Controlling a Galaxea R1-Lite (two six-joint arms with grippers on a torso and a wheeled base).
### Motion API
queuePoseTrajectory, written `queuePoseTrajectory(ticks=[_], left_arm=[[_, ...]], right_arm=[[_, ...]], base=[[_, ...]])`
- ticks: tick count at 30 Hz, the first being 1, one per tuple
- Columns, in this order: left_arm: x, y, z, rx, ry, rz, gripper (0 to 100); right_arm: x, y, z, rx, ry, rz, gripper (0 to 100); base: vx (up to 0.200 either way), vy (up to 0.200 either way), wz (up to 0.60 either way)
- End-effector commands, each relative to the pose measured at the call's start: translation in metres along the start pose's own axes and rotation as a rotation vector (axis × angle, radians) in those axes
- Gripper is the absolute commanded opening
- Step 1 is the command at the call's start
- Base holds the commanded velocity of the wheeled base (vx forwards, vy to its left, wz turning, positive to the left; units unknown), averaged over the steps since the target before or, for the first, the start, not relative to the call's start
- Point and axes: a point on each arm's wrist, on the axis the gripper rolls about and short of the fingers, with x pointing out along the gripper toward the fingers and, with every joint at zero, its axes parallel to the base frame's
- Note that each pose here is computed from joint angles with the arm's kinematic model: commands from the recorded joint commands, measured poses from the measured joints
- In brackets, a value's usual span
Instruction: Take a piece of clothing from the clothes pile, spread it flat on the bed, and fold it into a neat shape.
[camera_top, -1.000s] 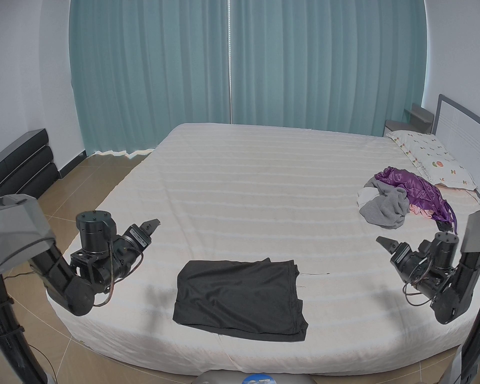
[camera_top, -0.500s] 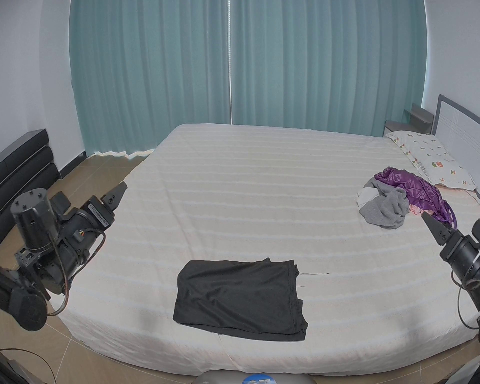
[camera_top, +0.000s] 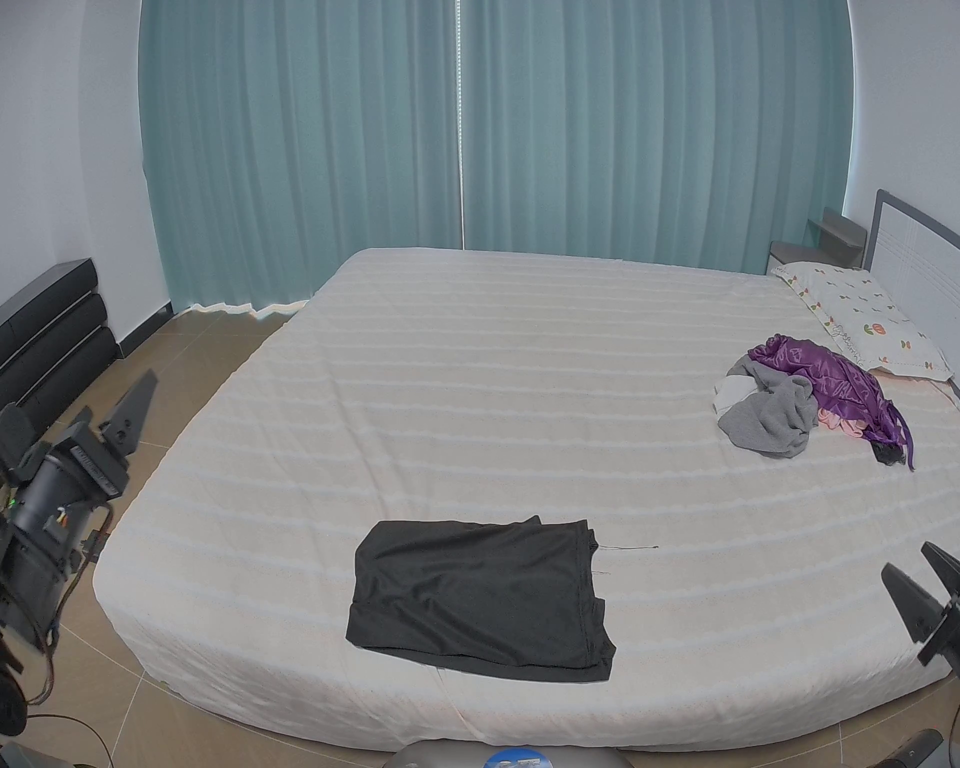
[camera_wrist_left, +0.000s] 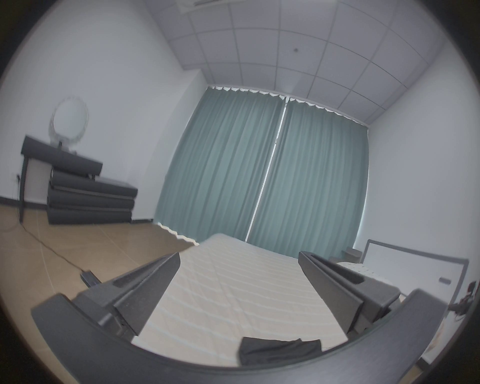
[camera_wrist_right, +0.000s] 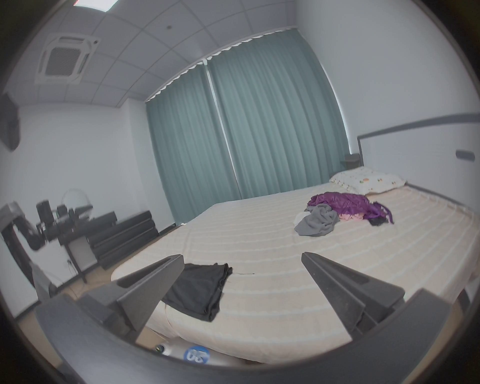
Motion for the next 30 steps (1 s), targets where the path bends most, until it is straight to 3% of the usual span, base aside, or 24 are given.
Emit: queuePoseTrajectory(ticks=[1, 4, 8, 11, 12, 16, 19, 24, 27, 30], left_arm=[[-0.110, 0.038, 0.028, 0.209, -0.292, 0.151, 100], [-0.128, 0.045, 0.028, 0.229, -0.339, 0.220, 100], [-0.149, 0.050, 0.024, 0.233, -0.383, 0.242, 100], [-0.157, 0.053, 0.020, 0.237, -0.381, 0.256, 100], [-0.170, 0.055, 0.016, 0.244, -0.411, 0.290, 100], [-0.182, 0.055, 0.009, 0.271, -0.445, 0.339, 100], [-0.187, 0.055, 0.002, 0.300, -0.452, 0.307, 100], [-0.178, 0.063, -0.024, 0.340, -0.339, 0.256, 100], [-0.180, 0.065, -0.027, 0.339, -0.321, 0.188, 100], [-0.184, 0.069, -0.039, 0.361, -0.248, 0.124, 100]], right_arm=[[-0.085, 0.010, -0.026, -0.321, -0.242, 0.040, 100], [-0.081, 0.008, -0.034, -0.350, -0.253, 0.022, 100], [-0.081, 0.009, -0.026, -0.381, -0.399, 0.026, 100], [-0.078, 0.008, -0.029, -0.408, -0.440, 0.021, 100], [-0.072, 0.005, -0.038, -0.453, -0.481, 0.009, 100], [-0.072, 0.004, -0.037, -0.446, -0.487, -0.049, 100], [-0.070, 0.002, -0.040, -0.430, -0.454, -0.095, 100], [-0.063, -0.005, -0.061, -0.311, -0.230, -0.111, 100], [-0.061, -0.008, -0.070, -0.276, -0.146, -0.159, 100], [-0.061, -0.008, -0.071, -0.245, -0.138, -0.173, 100]], base=[[0.000, 0.000, 0.00], [0.000, 0.000, 0.00], [0.000, 0.000, 0.00], [0.000, 0.000, 0.00], [0.000, 0.000, 0.00], [0.000, 0.000, 0.00], [0.000, 0.000, 0.00], [0.000, 0.000, 0.00], [0.000, 0.000, 0.00], [0.000, 0.000, 0.00]])
